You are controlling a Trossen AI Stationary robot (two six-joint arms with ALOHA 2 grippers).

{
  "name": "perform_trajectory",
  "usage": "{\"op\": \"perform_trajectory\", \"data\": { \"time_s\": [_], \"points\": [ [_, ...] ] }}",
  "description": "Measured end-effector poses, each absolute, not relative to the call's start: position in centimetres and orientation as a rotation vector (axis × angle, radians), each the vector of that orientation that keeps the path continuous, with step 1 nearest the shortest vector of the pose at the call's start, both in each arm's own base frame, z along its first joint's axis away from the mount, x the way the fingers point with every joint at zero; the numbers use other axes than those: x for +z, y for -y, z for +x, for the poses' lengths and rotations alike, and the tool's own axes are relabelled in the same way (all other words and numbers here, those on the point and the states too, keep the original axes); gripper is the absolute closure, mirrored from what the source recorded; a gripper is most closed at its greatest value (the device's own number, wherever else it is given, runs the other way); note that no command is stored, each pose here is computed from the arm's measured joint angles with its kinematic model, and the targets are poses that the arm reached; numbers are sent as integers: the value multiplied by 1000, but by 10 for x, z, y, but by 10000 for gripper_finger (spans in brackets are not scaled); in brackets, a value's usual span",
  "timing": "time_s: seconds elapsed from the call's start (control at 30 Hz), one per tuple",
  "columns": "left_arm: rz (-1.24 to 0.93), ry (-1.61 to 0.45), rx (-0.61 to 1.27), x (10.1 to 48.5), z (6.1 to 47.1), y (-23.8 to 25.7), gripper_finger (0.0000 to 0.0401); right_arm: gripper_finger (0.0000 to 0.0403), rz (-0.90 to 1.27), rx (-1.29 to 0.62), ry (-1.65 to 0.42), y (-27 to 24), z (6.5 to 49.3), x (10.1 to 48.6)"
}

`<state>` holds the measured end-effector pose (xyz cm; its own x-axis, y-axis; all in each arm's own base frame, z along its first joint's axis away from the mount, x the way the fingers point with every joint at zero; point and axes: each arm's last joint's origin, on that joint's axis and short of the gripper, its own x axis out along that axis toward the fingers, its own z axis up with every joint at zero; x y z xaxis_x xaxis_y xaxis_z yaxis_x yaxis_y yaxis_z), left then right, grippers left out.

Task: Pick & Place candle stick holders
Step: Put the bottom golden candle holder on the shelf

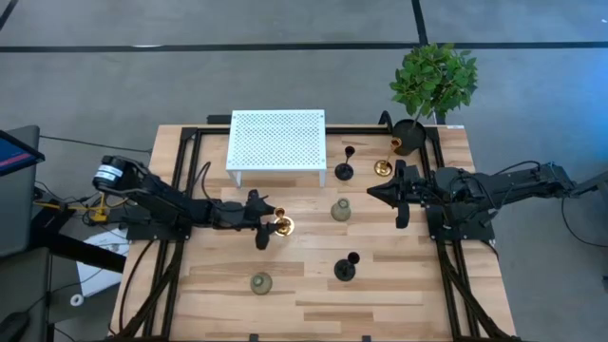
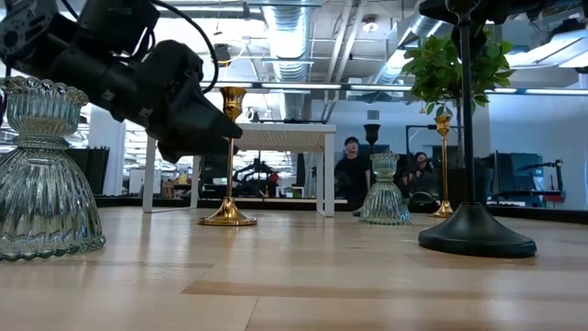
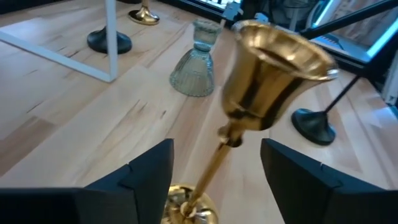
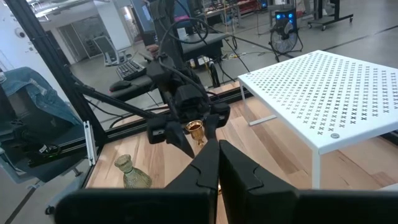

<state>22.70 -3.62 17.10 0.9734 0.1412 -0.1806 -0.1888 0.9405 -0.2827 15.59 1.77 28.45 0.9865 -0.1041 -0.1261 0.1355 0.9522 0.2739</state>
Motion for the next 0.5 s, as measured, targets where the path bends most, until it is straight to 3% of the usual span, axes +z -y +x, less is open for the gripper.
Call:
{"op": "perform_trajectory", "data": {
  "time_s": [0.5],
  "points": [
    [-304,-126,222,172,228,35,232,403,284,-137,-108,-17,156,285]
  ]
}}
